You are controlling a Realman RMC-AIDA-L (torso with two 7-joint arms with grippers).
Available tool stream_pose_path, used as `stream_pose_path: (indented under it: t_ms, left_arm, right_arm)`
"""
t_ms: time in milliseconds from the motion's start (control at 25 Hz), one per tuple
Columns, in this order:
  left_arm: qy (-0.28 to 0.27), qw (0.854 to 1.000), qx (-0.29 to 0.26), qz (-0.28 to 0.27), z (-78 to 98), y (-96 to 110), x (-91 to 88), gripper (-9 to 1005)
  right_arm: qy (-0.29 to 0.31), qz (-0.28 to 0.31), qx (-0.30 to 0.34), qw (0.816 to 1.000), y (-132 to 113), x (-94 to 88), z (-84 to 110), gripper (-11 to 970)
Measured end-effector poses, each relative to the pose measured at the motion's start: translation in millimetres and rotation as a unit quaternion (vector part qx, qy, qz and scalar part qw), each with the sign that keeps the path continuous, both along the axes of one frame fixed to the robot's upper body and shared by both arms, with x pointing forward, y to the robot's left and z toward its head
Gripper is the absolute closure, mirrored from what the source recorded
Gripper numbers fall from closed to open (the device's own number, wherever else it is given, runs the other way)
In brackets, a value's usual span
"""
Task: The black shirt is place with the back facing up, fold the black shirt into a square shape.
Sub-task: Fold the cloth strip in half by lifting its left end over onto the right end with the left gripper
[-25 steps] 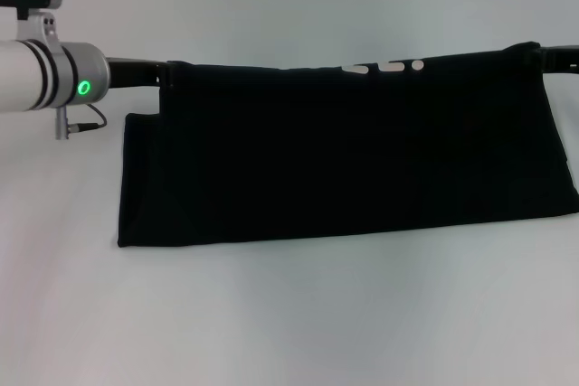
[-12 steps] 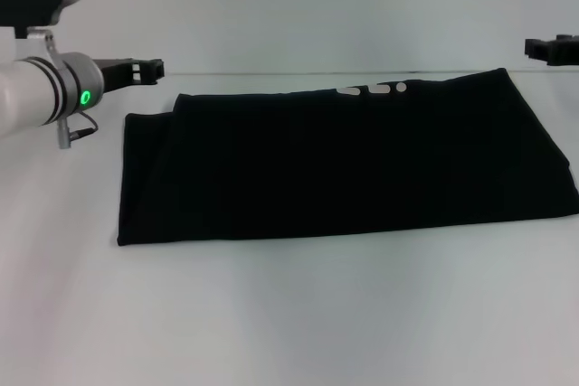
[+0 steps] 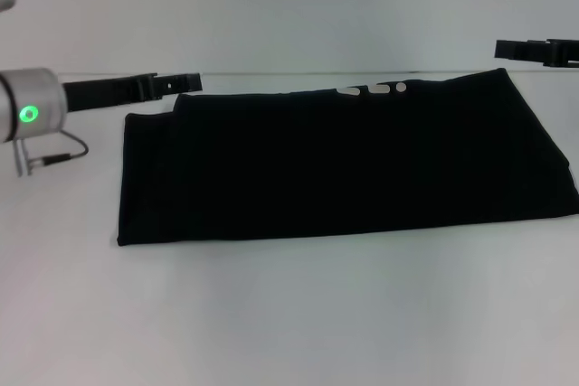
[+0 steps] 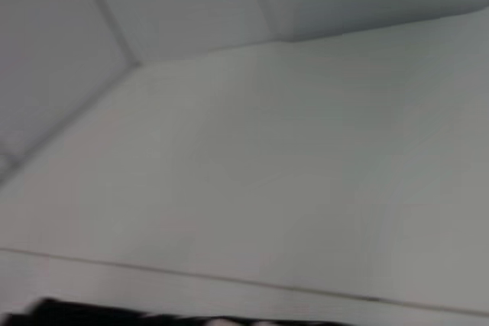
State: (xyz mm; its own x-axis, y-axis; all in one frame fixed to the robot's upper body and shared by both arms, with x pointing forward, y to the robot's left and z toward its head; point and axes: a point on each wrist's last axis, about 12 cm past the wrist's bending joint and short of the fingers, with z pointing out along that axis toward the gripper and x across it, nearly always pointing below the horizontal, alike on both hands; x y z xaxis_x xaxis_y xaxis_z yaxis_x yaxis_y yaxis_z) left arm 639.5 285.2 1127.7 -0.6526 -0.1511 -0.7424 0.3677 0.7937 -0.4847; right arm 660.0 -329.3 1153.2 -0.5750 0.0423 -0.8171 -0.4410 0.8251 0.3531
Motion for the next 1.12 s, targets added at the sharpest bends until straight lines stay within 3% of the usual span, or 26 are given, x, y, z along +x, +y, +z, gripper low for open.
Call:
stream_pose_path:
  t_ms: [240,560,680,760,960,1120]
  left_arm:
    - [0.082,0.992,-0.082,-0.048,-0.4,14.0,-30.2,186]
    - [0.186,0.977,-0.101,-0.028,-15.8,31.9,-58.8,178]
    - [0.225,0.968,-0.107,-0.02,-21.0,33.2,-64.1,175]
    - [0.262,0.958,-0.118,-0.008,-26.2,30.9,-66.7,172]
    - [0.338,0.925,-0.173,0.032,-37.5,22.0,-70.6,173]
    - [0.367,0.904,-0.207,0.07,-37.7,24.2,-69.8,174]
  right_arm:
    - [0.009,0.045,0.053,0.998,0.6,-18.0,-1.2,272]
    - [0.013,0.038,0.038,0.998,2.7,-18.5,-8.7,229]
    - [0.01,0.033,0.033,0.999,1.3,-16.7,-7.4,144]
    - [0.009,0.031,0.03,0.999,0.9,-15.5,-6.6,87]
    - [0.004,0.024,0.023,0.999,0.2,-12.4,-5.1,92]
    - [0.0,0.025,0.021,0.999,2.3,-9.8,-2.7,95]
